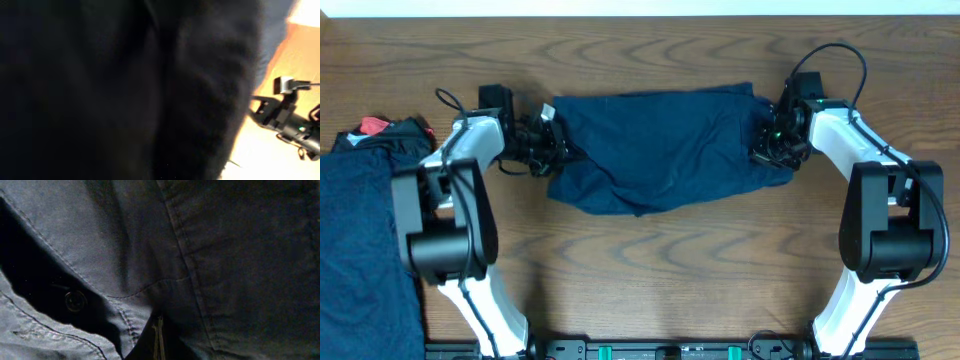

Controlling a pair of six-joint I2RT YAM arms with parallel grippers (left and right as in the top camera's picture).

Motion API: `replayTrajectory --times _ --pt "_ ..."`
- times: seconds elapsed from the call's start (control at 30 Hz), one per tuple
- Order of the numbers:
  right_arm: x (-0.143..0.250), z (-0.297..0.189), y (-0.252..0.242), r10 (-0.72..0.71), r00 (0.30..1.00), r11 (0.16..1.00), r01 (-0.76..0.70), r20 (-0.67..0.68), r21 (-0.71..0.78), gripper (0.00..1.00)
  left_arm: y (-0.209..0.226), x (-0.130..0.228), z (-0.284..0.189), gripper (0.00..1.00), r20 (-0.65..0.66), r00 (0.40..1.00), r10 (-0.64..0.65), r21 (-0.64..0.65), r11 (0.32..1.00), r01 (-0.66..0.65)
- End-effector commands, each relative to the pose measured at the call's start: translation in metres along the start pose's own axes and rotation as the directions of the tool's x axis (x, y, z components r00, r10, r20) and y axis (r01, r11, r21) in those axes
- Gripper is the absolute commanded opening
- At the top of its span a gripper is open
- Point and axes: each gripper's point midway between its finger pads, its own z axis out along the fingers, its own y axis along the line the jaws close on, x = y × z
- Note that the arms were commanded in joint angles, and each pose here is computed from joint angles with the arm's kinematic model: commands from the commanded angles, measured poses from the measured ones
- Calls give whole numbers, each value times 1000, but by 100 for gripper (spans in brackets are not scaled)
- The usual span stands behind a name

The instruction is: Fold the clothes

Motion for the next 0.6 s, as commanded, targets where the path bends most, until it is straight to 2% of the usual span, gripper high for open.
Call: replayTrajectory --times 0.0,0.23,0.43,0.57 --pt "78 62 -69 107 964 971 -48 -242 235 1 -43 -7 -33 6 114 990 87 -18 996 -85" --pt "77 62 -67 104 966 972 -48 -238 229 1 -113 27 -55 6 193 960 201 -32 980 -199" --pt "77 62 -68 104 965 972 -48 -241 229 1 -157 58 -23 6 160 948 275 -7 961 -277" --pt "79 62 -65 95 963 976 -41 -252 212 1 -183 64 -4 6 201 927 318 -4 946 -324"
